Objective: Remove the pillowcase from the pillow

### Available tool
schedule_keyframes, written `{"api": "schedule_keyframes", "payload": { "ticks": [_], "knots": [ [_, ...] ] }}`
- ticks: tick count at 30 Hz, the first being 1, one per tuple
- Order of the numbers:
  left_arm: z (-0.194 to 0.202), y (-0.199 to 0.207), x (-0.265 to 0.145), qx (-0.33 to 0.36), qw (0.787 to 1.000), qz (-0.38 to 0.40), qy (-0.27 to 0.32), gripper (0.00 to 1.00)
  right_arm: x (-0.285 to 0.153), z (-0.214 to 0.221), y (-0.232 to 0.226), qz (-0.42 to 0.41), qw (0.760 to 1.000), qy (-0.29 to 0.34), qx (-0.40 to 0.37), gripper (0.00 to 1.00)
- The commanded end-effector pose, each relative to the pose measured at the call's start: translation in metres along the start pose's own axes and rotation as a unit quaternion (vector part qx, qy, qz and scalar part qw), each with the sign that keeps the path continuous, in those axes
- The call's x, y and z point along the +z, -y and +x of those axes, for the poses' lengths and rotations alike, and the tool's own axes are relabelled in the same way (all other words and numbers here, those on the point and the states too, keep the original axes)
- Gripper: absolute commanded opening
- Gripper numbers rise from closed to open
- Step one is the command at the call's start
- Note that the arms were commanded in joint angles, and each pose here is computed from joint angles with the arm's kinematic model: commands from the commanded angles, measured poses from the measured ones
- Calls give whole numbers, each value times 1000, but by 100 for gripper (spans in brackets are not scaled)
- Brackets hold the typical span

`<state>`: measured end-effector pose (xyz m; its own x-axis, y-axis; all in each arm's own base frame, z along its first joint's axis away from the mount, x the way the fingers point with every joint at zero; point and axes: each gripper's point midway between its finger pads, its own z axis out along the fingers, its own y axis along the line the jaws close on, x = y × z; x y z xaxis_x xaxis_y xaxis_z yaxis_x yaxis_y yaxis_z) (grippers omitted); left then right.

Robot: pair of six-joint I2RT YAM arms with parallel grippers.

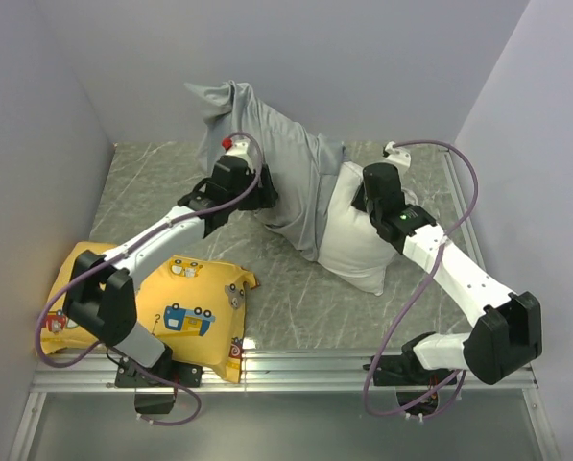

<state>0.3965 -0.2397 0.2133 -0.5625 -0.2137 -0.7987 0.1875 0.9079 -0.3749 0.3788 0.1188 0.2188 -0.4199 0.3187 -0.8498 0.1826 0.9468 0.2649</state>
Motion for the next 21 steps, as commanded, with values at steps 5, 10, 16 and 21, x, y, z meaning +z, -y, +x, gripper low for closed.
{"api": "schedule_keyframes", "payload": {
  "ticks": [5, 10, 16, 21],
  "knots": [
    [-33, 33, 16, -22, 996, 50, 69, 75, -3, 27, -7, -31, 999, -36, -5, 0],
    [-36, -10, 34, -21, 995, -71, 71, 1, -6, 18, 0, -27, 999, -27, -4, 0],
    [-97, -136, -1, -106, 954, -247, 134, 0, -4, -9, 51, 17, 999, -9, 28, 0],
    [-127, -214, -49, -181, 924, -284, 180, 0, -4, -21, 94, 31, 997, -5, 69, 0]
  ]
}}
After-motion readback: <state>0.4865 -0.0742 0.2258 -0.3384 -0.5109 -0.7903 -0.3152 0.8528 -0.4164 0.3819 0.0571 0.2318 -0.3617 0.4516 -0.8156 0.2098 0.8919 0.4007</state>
